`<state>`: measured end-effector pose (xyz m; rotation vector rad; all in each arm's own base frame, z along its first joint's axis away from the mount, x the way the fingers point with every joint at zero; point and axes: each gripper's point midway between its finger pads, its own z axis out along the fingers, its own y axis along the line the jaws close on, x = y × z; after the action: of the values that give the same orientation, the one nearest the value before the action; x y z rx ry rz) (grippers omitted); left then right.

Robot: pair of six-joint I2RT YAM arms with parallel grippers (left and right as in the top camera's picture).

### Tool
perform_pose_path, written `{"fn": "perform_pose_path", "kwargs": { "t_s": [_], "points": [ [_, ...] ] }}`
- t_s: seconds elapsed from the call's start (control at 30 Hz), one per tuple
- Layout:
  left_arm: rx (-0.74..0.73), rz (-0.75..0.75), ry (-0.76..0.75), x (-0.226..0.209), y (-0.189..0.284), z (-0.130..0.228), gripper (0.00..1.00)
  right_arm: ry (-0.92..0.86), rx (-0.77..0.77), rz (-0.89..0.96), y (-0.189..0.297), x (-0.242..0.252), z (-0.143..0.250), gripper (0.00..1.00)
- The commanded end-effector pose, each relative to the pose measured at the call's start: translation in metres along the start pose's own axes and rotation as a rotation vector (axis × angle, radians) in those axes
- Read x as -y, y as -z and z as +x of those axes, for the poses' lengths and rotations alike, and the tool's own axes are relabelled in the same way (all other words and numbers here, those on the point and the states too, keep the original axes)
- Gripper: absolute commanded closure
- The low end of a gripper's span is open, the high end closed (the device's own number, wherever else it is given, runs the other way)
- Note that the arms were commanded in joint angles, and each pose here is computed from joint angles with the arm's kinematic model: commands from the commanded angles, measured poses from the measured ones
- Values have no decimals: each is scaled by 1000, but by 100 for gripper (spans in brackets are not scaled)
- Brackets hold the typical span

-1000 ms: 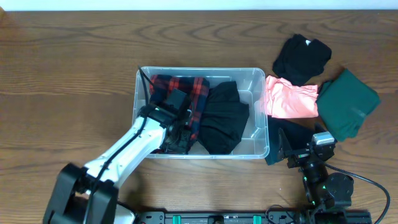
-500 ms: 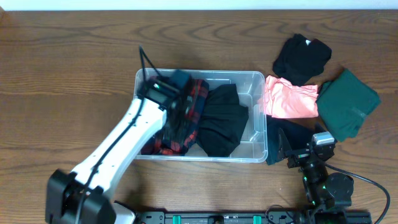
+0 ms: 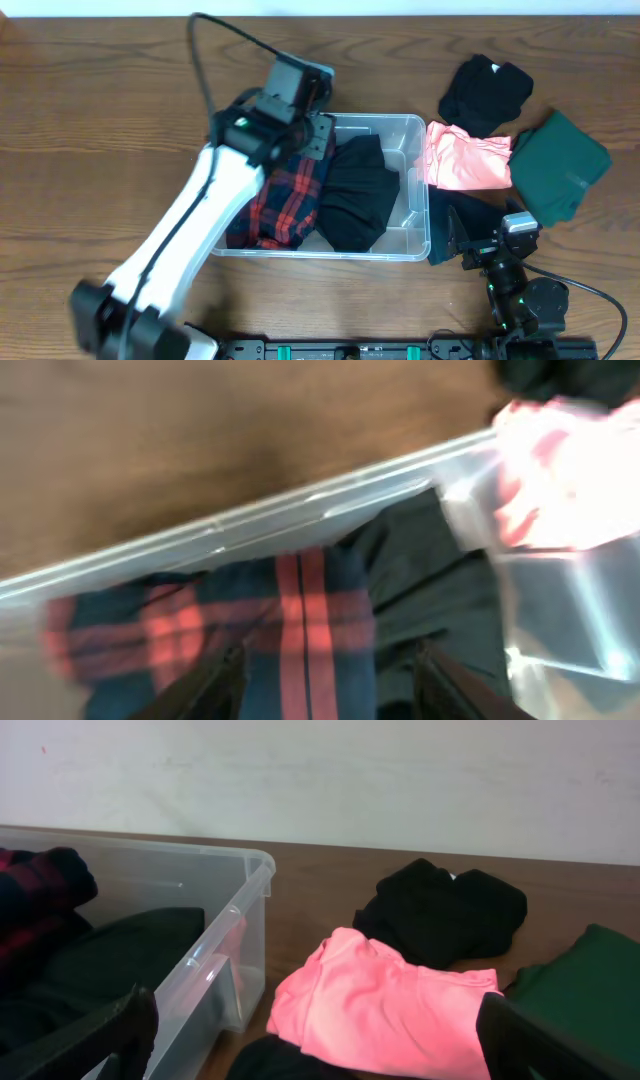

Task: Pack container
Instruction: 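Press and tuck the plaid shirt down with the left gripper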

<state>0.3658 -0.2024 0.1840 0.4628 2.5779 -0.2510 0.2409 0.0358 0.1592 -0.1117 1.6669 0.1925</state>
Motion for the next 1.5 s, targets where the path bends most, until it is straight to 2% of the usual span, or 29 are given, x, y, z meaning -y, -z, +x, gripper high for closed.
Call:
{"fn": "perform_pose_path", "kwargs": {
  "t_s": [0.0, 0.17, 0.27, 0.43, 0.6, 0.77, 0.87, 0.97, 1.07, 1.17, 1.37, 1.47],
  "points": [
    [-208, -40, 11, -10, -67, 45, 46, -13, 0, 4, 0, 1, 1, 1],
    [-440, -60, 19, -17, -136, 102, 46, -13, 0, 4, 0, 1, 1, 1],
    [-533, -77, 28, -22, -160, 130, 47, -13, 0, 4, 0, 1, 1, 1],
    [-543, -79, 29, -23, -160, 131, 48, -13, 0, 4, 0, 1, 1, 1],
    [-444, -84, 23, -20, -112, 88, 51, -13, 0, 4, 0, 1, 1, 1],
    [-222, -49, 21, -10, -31, 34, 50, -13, 0, 4, 0, 1, 1, 1],
    [-93, -30, 19, -7, 16, 15, 50, -13, 0, 4, 0, 1, 1, 1],
    [-18, -18, 19, -5, 54, 10, 50, -13, -1, 4, 0, 1, 1, 1],
    [-62, -26, 59, -8, 71, 29, 50, -13, 0, 4, 0, 1, 1, 1],
    [-171, -46, 74, -12, 67, 58, 50, -13, 0, 4, 0, 1, 1, 1],
    [-300, -74, 105, -22, 4, 121, 49, -13, 0, 4, 0, 1, 1, 1],
    [-358, -100, 189, -29, -38, 169, 41, -13, 0, 4, 0, 1, 1, 1]
  ]
}}
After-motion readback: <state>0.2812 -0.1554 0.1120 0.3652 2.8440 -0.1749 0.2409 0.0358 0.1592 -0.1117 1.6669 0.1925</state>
